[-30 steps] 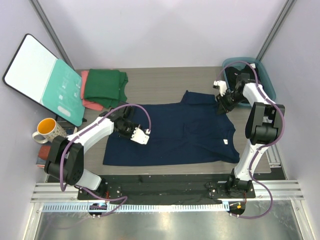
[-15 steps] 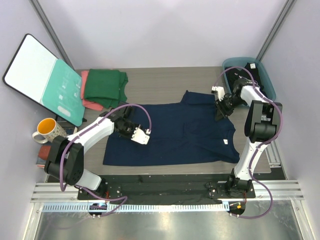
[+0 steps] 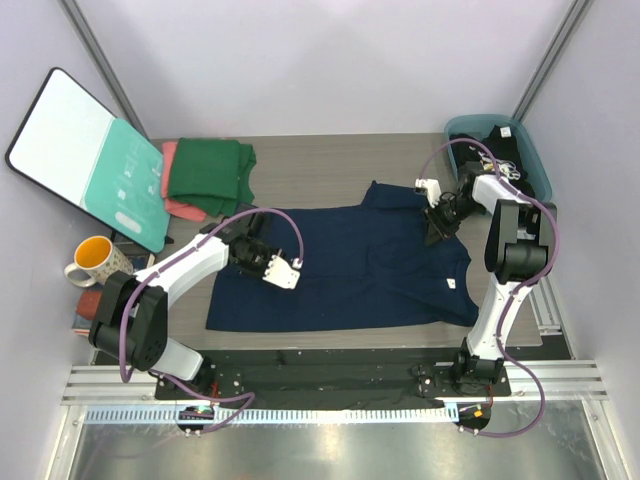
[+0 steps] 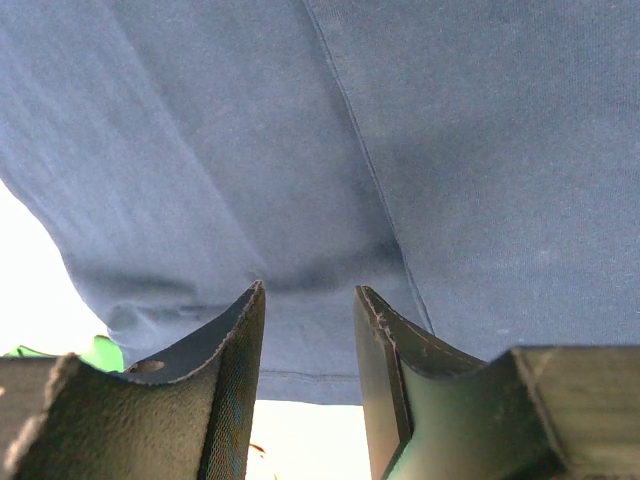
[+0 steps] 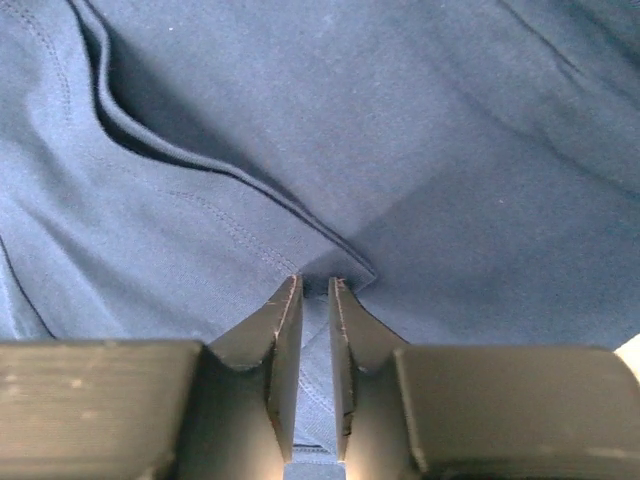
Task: Fold and stack the t-shirts
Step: Fold the flattened tshirt in 1/3 of the way
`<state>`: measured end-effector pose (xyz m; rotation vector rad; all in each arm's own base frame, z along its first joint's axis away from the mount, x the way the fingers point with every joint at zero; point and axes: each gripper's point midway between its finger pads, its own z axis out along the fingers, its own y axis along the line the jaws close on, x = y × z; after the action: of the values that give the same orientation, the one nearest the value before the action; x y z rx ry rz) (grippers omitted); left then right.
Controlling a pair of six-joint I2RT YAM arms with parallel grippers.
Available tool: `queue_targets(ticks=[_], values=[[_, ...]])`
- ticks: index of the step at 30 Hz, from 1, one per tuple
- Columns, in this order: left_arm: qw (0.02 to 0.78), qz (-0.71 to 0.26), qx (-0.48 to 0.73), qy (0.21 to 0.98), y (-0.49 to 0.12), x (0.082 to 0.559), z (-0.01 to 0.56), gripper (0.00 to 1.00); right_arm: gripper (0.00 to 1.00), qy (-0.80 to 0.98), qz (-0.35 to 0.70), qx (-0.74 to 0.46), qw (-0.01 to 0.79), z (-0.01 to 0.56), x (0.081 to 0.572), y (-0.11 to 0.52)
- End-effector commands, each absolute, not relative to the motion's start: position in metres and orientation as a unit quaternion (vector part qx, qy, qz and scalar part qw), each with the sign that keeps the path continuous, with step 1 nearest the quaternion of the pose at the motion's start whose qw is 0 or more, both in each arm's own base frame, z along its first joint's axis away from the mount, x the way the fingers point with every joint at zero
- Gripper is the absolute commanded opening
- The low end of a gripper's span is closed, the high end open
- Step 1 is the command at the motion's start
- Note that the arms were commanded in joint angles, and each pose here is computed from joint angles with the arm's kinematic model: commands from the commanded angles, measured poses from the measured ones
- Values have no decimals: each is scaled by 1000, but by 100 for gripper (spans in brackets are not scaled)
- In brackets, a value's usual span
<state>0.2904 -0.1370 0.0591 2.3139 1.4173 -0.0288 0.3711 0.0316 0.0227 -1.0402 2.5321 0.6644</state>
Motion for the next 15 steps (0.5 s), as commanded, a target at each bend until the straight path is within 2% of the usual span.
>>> queue_targets(ticks=[1,4,7,15], values=[[230,-11,830,509,-145,296,65,41,20,889,222,-366,162,17,375,33],[230,-11,830,508,-145,296,64,41,13,890,218,-367,163,17,376,33],[230,-12,830,508,-145,296,64,41,1,889,216,-369,165,18,376,34],[231,-10,829,509,-145,295,65,41,1,886,200,-373,189,39,386,37]])
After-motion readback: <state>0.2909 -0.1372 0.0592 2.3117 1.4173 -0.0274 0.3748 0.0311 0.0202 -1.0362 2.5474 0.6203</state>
